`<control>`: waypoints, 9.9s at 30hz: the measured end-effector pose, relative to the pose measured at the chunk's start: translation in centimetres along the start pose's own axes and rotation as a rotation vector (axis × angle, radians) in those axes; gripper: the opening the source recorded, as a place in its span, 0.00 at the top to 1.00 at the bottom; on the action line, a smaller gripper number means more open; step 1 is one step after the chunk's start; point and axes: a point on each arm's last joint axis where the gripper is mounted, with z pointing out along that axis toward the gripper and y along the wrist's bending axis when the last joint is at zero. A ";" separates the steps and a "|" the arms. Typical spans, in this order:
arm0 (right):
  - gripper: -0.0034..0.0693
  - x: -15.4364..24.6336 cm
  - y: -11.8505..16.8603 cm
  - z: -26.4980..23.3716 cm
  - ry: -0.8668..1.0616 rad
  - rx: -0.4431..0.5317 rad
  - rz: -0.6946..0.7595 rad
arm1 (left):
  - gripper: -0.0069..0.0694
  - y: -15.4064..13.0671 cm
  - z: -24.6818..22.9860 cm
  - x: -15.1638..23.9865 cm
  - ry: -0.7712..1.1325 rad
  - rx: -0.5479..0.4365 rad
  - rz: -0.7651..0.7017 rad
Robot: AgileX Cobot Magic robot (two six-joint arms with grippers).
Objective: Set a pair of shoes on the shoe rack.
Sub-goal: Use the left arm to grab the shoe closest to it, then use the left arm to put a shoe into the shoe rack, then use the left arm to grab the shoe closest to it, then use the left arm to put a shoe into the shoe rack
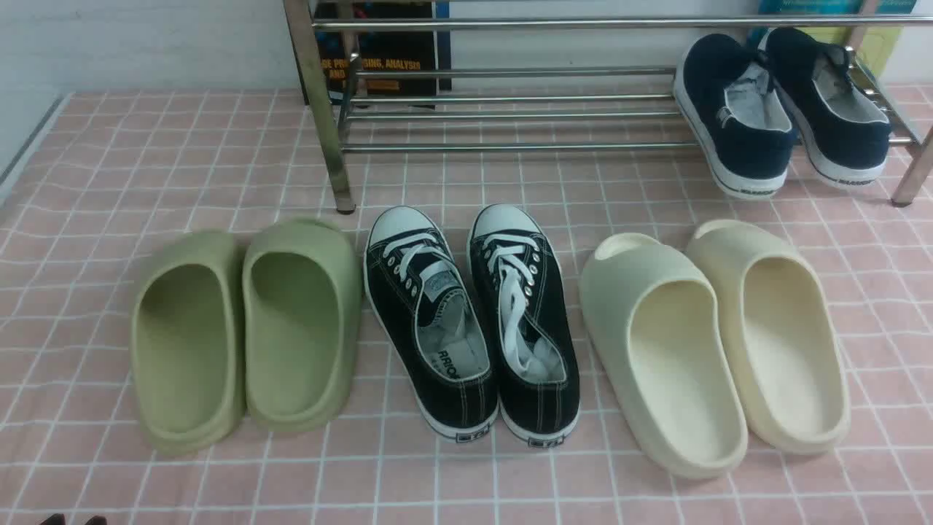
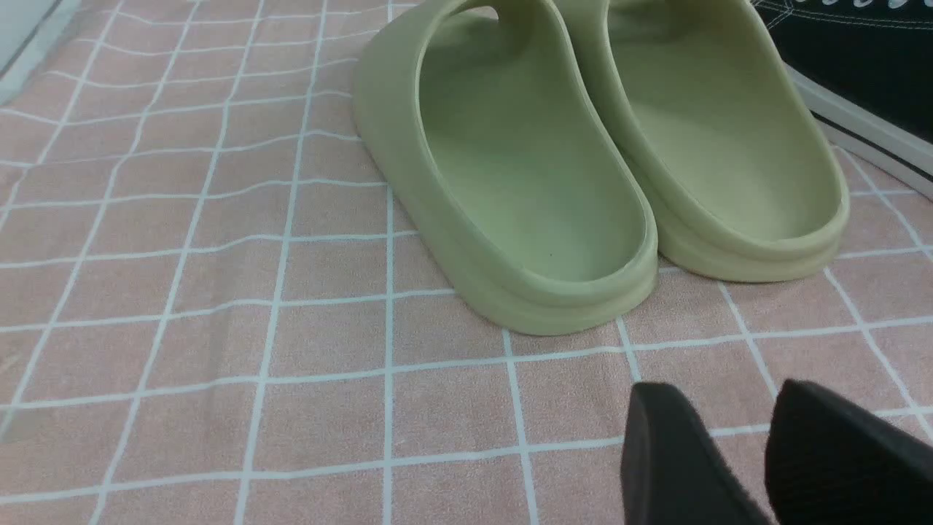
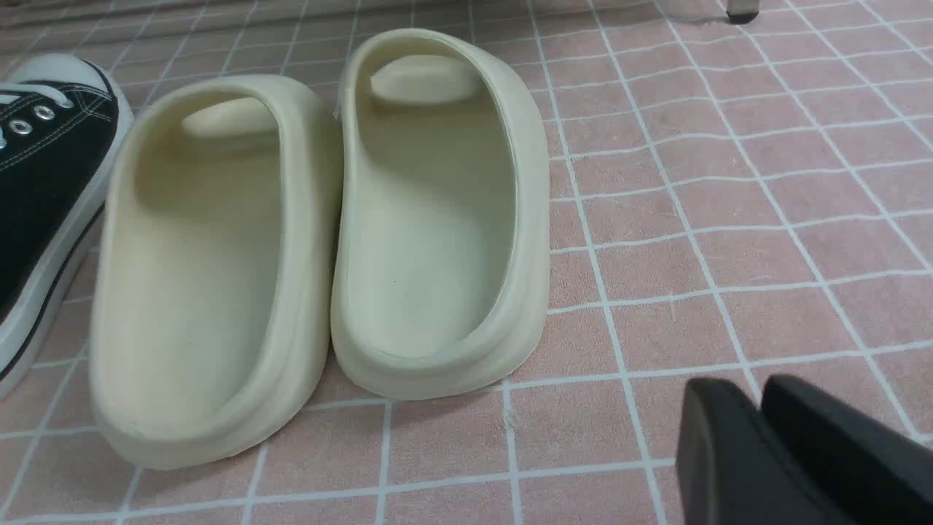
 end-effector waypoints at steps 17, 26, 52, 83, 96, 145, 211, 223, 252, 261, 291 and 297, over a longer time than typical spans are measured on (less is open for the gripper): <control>0.79 0.0 0.0 0.0 0.000 0.000 0.000 | 0.60 0.0 0.0 0.0 0.000 0.000 0.000; 0.78 0.0 0.0 0.0 0.000 0.000 0.000 | 0.60 0.0 0.0 0.0 0.000 0.000 0.000; 0.75 0.0 0.0 0.0 0.000 0.000 0.000 | 0.60 0.4 -1.1 -4.3 -0.517 -0.057 0.039; 0.72 0.0 0.0 0.0 0.000 0.000 0.000 | 0.91 -0.1 9.4 -16.9 0.349 0.126 -0.208; 0.69 0.0 0.0 0.0 0.000 0.000 0.000 | 0.75 -9.8 17.0 -16.2 0.689 0.513 -0.058; 0.62 0.0 0.0 0.0 0.000 0.000 0.000 | 0.89 -17.9 32.7 -23.5 0.347 -0.048 0.005; 0.62 0.0 0.0 0.0 0.000 0.000 0.000 | 0.91 -18.0 36.9 -21.2 0.629 0.038 0.214; 0.62 0.0 0.0 0.0 0.000 0.000 0.000 | 0.90 -19.4 32.5 -24.1 0.667 0.114 0.255; 0.62 0.0 0.0 0.0 0.000 0.000 0.000 | 0.24 -23.0 26.0 -14.2 0.790 0.346 0.056; 0.62 0.0 0.0 0.0 0.000 0.000 0.000 | 0.76 -23.4 27.4 -13.2 0.762 0.322 0.069; 0.62 0.0 0.0 0.0 0.000 0.000 0.000 | 0.88 -22.5 39.3 -22.7 0.298 0.270 -0.243; 0.62 0.0 0.0 0.0 0.000 0.000 0.000 | 0.88 -22.0 39.7 -23.5 0.229 0.284 -0.269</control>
